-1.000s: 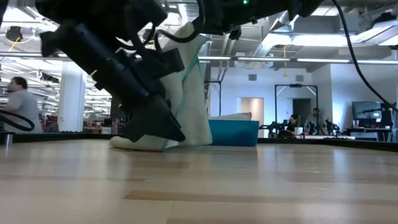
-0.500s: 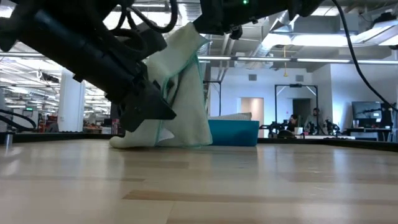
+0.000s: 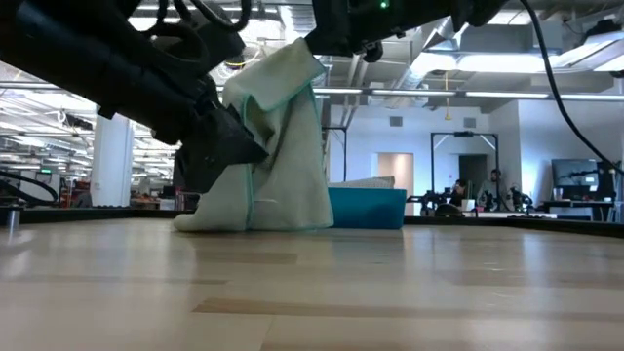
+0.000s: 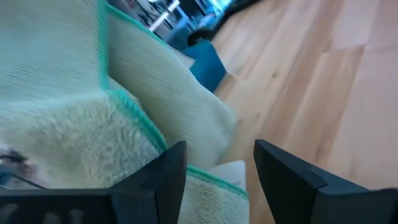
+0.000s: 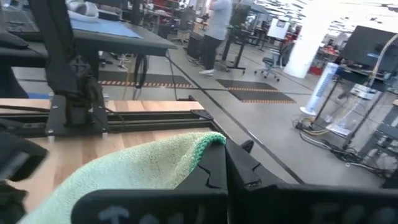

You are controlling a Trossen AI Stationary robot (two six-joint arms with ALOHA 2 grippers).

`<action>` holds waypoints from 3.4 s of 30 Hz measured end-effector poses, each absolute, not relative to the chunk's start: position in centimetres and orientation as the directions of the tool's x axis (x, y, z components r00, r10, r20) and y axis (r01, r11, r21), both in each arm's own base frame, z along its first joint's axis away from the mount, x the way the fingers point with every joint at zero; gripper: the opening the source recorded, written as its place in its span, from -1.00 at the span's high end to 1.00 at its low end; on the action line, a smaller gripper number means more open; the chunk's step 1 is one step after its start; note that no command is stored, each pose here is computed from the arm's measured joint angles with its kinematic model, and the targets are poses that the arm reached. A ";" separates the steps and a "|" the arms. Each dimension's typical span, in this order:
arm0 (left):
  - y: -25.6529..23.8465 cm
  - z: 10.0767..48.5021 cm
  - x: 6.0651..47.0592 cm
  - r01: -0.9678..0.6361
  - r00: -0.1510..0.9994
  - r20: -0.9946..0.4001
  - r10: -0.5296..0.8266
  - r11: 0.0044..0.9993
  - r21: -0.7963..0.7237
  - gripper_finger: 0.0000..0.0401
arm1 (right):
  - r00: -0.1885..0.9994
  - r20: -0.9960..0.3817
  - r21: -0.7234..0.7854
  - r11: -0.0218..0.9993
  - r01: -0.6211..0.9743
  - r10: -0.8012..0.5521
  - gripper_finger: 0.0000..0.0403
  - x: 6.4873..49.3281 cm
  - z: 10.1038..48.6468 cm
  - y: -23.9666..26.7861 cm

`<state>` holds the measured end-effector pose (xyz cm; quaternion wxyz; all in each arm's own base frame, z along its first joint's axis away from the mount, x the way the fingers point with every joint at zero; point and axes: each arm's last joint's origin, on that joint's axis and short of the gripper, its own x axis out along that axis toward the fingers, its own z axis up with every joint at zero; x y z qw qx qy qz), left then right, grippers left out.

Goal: Fold microfiber towels
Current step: Fold the green towel

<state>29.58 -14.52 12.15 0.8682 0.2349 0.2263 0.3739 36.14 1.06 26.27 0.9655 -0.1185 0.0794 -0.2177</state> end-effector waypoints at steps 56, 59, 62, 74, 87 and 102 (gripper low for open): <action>-12.7 14.8 31.8 -0.547 0.557 -0.176 0.812 0.517 0.658 0.10 | 0.856 -0.079 -0.234 0.845 0.482 -0.510 0.97 36.1 26.5 -0.2; -12.7 14.7 31.7 -0.514 0.555 -0.177 0.813 0.503 0.695 0.10 | 0.847 -0.034 -0.210 0.832 0.513 -0.531 0.97 36.1 27.0 -0.8; -12.9 14.7 31.6 -0.490 0.564 -0.184 0.805 0.506 0.710 0.10 | 0.841 -0.008 -0.195 0.826 0.529 -0.541 0.97 36.4 28.1 -1.2; -12.0 14.4 31.8 -0.557 0.557 -0.230 0.798 0.564 0.609 0.10 | 0.840 0.049 -0.258 0.805 0.534 -0.541 0.97 37.5 33.0 -1.4; -10.3 13.9 32.2 -0.514 0.542 -0.348 0.765 0.630 0.583 0.10 | 0.857 -0.088 -0.353 0.821 0.449 -0.507 0.97 36.2 40.8 -1.9; -10.1 14.5 32.6 -0.627 0.527 -0.259 0.810 0.575 0.525 0.10 | 0.719 -0.029 -0.086 0.718 0.690 -0.694 0.97 35.1 44.5 -5.6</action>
